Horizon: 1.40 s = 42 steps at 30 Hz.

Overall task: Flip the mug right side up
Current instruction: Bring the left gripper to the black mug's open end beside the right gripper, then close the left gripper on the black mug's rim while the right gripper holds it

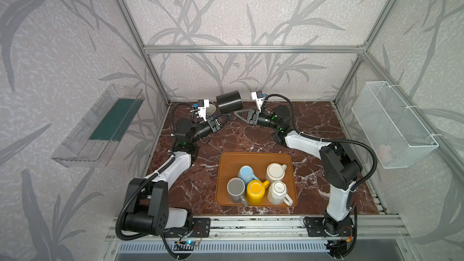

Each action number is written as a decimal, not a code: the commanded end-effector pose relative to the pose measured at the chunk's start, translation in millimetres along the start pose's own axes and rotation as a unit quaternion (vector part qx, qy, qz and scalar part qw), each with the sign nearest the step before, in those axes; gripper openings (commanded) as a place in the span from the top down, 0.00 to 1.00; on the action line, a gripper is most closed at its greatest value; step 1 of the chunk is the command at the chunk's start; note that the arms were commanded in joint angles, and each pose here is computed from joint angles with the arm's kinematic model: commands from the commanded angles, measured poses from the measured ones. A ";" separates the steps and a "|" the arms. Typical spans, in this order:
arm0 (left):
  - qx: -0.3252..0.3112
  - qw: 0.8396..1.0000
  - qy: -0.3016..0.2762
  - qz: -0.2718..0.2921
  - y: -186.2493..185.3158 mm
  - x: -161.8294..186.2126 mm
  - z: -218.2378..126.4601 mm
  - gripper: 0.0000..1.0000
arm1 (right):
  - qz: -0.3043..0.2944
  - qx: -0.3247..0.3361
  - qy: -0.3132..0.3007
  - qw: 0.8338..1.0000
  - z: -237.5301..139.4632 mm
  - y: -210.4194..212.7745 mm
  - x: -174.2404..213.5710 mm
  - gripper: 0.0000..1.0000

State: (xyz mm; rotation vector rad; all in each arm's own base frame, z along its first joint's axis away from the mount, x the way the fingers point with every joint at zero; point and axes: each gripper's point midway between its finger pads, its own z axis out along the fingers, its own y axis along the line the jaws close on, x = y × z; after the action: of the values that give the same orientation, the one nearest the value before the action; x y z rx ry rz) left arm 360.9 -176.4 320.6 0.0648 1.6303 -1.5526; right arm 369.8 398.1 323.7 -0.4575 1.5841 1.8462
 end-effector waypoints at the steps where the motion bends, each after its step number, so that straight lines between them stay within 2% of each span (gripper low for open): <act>1: 0.033 0.999 -0.018 0.035 -24.0 -11.3 -2.4 0.67 | -0.065 -0.044 -0.013 0.997 4.2 37.8 -8.5 1.00; 12: 0.026 0.999 -0.022 0.030 -23.5 -12.0 -3.7 0.79 | -0.078 -0.038 -0.001 0.996 1.9 42.5 2.4 1.00; 20: 0.009 0.999 -0.013 0.042 -22.6 -7.9 -6.7 0.99 | -0.092 -0.020 0.021 0.995 3.6 44.2 13.7 1.00; 28: 0.007 0.999 -0.018 0.050 -26.0 -6.1 -10.5 1.00 | -0.101 -0.010 0.029 0.994 1.9 45.0 16.3 1.00; 36: 0.062 0.996 -0.028 0.063 -49.8 -8.5 -13.2 1.00 | -0.109 -0.005 0.030 0.994 0.3 47.0 16.2 1.00; 42: 0.108 0.992 -0.032 0.052 -60.3 -10.5 -13.4 1.00 | -0.110 -0.002 0.032 0.993 -0.8 45.3 18.2 0.87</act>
State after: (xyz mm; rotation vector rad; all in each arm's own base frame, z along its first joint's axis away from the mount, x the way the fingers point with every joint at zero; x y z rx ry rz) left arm 343.4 -175.2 329.6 0.1477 1.5408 -1.5563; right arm 346.5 398.2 338.3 -0.5337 1.5826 1.7110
